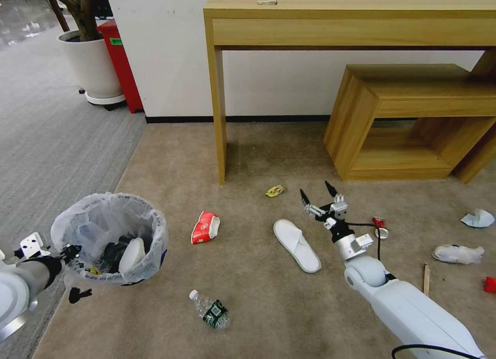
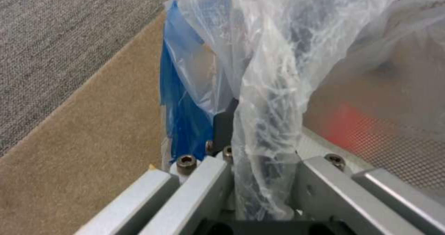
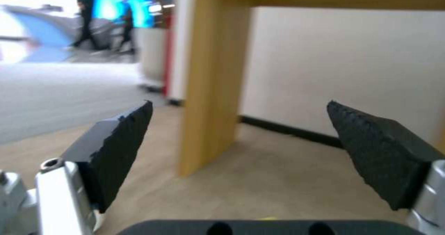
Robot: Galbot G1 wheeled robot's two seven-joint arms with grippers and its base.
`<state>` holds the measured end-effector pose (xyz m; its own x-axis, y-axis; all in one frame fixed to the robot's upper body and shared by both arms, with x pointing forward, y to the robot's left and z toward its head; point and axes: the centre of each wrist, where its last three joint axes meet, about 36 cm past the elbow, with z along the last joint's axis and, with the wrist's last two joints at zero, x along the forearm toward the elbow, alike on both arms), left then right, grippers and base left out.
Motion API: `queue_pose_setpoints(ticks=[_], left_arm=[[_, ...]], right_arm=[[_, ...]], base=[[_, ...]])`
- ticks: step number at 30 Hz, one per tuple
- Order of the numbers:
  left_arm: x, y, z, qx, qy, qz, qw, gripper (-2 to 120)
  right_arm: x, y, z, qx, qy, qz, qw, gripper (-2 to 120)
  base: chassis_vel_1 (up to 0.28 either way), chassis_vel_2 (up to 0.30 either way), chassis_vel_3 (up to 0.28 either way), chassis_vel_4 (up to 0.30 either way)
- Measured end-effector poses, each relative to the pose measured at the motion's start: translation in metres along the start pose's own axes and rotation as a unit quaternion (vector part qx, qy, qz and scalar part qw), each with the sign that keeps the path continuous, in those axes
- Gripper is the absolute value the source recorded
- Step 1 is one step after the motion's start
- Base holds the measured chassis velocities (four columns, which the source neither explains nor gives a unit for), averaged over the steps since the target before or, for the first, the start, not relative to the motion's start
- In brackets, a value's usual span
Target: Pick up the trash bin and place the garbage on the floor into it.
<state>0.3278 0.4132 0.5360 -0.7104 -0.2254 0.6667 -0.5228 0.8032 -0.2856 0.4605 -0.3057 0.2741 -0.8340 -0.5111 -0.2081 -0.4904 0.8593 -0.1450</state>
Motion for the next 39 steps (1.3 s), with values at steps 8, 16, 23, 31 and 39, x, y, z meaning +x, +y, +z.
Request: queue_pose_setpoints(ticks=[8, 16, 23, 31, 39], left_arm=[[-0.008, -0.003, 0.007, -0.01, 0.007, -0.004, 0.9999, 0], [-0.011, -0.006, 0.014, -0.015, 0.015, -0.005, 0.9998, 0], [-0.01, -0.008, 0.017, -0.019, 0.014, -0.006, 0.9997, 0], [-0.007, -0.01, 0.024, -0.023, 0.014, -0.009, 0.9996, 0], [-0.004, -0.012, 0.027, -0.027, 0.013, -0.008, 0.9995, 0]], right_arm=[[0.027, 0.018, 0.018, -0.014, 0.02, -0.116, 0.993, 100], [0.041, 0.021, 0.023, -0.053, 0.018, -0.199, 0.978, 100], [0.051, 0.017, 0.021, -0.066, 0.014, -0.29, 0.955, 100], [0.053, 0.013, 0.016, -0.056, 0.011, -0.373, 0.926, 100], [0.052, 0.017, 0.02, -0.044, 0.021, -0.414, 0.909, 100]], base=[[0.0, 0.0, 0.0, 0.0], [0.0, 0.0, 0.0, 0.0], [0.0, 0.0, 0.0, 0.0], [0.0, 0.0, 0.0, 0.0], [0.0, 0.0, 0.0, 0.0]])
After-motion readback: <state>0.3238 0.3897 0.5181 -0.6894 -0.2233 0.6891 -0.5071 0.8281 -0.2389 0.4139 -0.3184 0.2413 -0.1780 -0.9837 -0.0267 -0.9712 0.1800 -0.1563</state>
